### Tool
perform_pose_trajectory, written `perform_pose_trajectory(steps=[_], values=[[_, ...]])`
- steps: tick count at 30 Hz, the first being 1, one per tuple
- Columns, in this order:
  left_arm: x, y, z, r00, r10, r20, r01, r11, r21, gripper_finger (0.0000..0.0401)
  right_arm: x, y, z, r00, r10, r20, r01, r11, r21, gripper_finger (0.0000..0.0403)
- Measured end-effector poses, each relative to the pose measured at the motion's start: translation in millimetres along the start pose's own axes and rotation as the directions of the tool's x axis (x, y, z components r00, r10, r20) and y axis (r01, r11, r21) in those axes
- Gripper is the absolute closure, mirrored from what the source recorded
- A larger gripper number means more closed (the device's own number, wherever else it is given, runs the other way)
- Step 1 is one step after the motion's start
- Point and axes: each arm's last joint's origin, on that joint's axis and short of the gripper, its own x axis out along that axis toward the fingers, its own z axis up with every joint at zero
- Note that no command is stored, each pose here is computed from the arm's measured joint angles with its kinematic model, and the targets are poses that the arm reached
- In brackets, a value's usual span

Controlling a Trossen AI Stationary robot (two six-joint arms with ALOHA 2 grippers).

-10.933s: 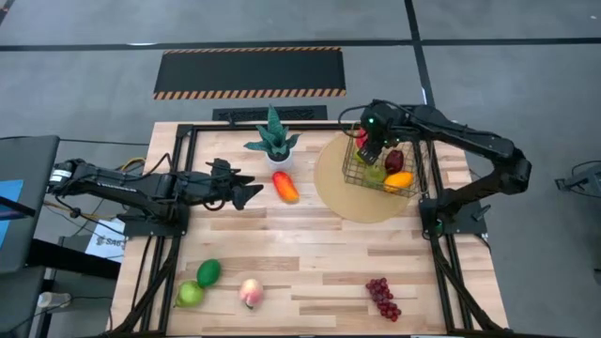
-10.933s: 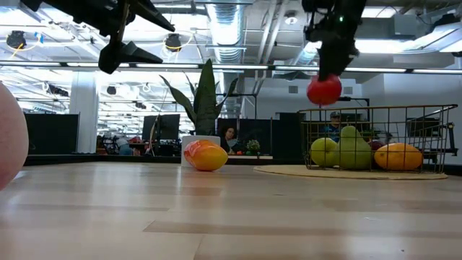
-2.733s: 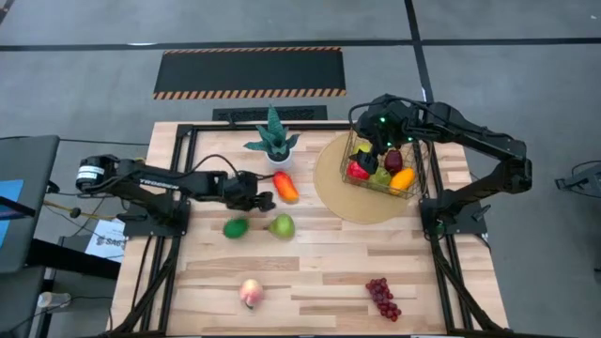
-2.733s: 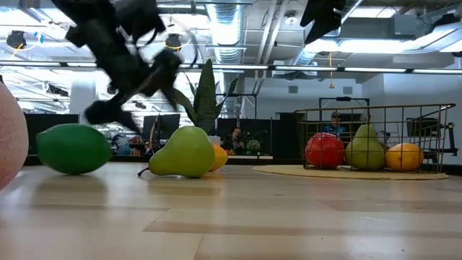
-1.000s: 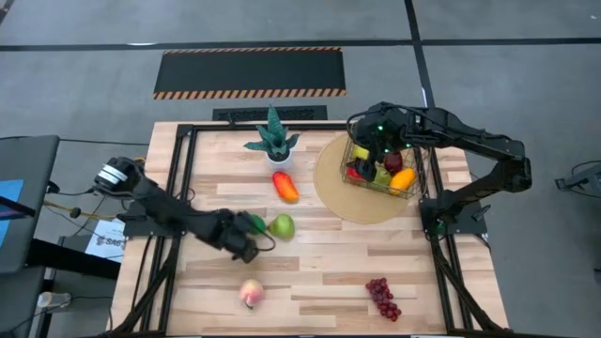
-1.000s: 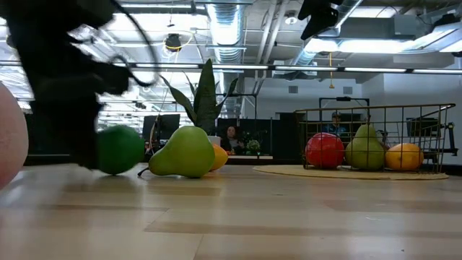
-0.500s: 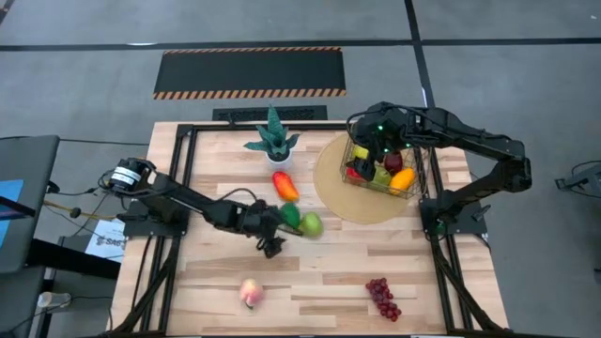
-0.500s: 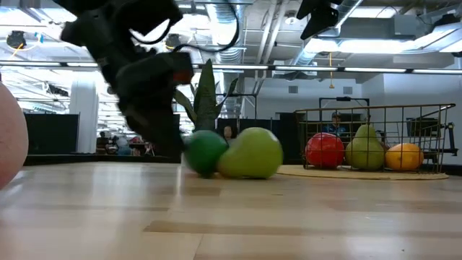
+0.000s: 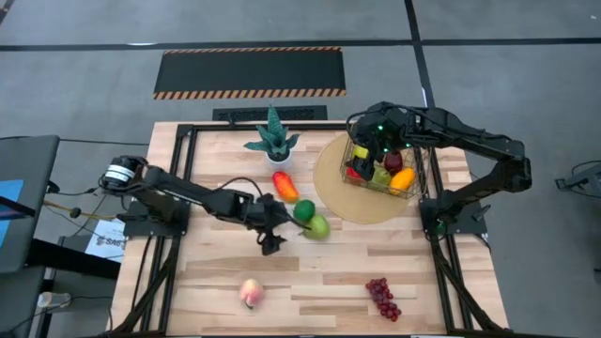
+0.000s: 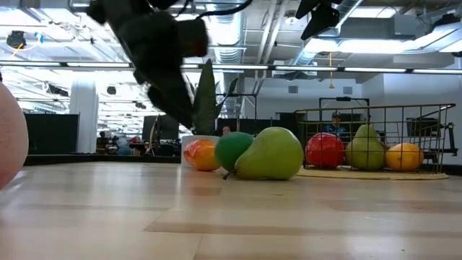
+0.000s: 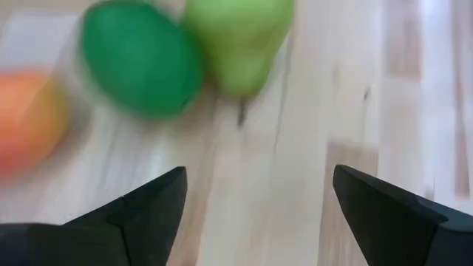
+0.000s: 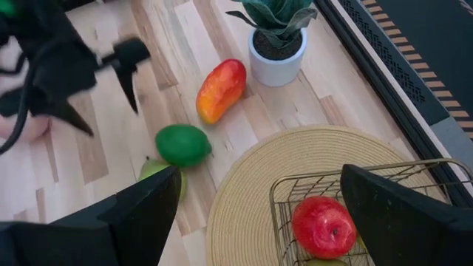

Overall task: Build produce basket
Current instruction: Move the fruits to the center of the table

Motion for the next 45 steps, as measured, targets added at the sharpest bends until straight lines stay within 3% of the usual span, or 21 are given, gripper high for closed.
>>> perform_pose_trajectory(steps=[3, 10, 18, 23, 29, 36, 45], values=[[-30.1, -7.0, -6.9, 0.995, 0.017, -0.096, -0.019, 1.0, -0.017, 0.0074, 0.0, 0.0, 0.1, 1.0, 0.0, 0.001, 0.0, 1.0, 0.0, 0.0017], [-99.3, -44.8, -44.6, 0.979, -0.069, -0.191, 0.058, 0.996, -0.062, 0.0074, 0.1, 0.2, 1.0, 1.0, 0.002, 0.01, -0.002, 1.0, -0.001, 0.0017], [-128.3, -108.3, -109.8, 0.954, -0.124, -0.272, 0.083, 0.984, -0.158, 0.0074, 0.1, 0.3, 1.5, 1.0, 0.003, 0.015, -0.003, 1.0, 0.0, 0.0017], [-117.2, -138.9, -141.2, 0.957, -0.101, -0.273, 0.045, 0.978, -0.202, 0.0074, 0.1, 0.4, 2.4, 1.0, 0.005, 0.025, -0.005, 1.0, -0.001, 0.0017], [-79.5, -159.4, -156.1, 0.963, -0.059, -0.265, 0.015, 0.986, -0.167, 0.0074, 0.1, 0.6, 3.4, 0.999, 0.006, 0.034, -0.006, 1.0, -0.003, 0.0017], [-44.8, -142.1, -134.9, 0.973, 0.049, -0.226, -0.053, 0.999, -0.01, 0.0074, 0.1, 0.6, 3.3, 0.999, 0.006, 0.034, -0.006, 1.0, 0.0, 0.0017], [-5.1, -106.4, -102.4, 0.987, -0.087, -0.136, 0.11, 0.978, 0.178, 0.0074, 0.1, 0.4, 2.4, 1.0, 0.005, 0.025, -0.005, 1.0, 0.001, 0.0017]])
